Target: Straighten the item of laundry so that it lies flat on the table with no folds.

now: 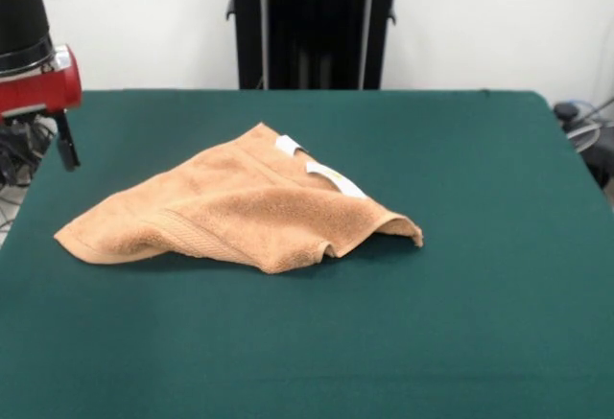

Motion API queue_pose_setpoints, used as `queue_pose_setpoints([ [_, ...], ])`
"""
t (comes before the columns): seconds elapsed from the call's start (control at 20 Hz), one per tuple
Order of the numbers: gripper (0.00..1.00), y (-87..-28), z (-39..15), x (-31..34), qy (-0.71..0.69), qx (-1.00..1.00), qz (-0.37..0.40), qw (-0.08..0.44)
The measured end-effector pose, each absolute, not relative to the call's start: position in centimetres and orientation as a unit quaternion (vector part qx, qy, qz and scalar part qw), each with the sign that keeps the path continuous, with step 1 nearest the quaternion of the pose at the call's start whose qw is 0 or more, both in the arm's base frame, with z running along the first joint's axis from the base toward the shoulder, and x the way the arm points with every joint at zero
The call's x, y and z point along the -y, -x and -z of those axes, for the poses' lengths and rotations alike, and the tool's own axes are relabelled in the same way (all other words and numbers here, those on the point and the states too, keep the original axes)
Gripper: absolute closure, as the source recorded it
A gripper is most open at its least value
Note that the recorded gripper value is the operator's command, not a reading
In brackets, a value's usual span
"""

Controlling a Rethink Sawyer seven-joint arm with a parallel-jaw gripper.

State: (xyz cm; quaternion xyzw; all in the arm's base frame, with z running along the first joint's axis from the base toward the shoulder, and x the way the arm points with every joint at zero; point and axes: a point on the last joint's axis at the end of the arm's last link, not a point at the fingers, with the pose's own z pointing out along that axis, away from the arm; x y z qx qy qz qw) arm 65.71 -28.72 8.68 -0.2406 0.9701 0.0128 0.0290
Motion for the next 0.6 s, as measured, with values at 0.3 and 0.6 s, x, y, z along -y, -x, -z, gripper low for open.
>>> queue_pose_setpoints([
  [0.3, 0.0, -68.2, -9.2, 27.8, 0.257, -0.966, -0.01, 0.013],
  [0.6, 0.0, -68.3, -8.7, 27.7, 0.256, -0.966, -0.023, -0.004],
])
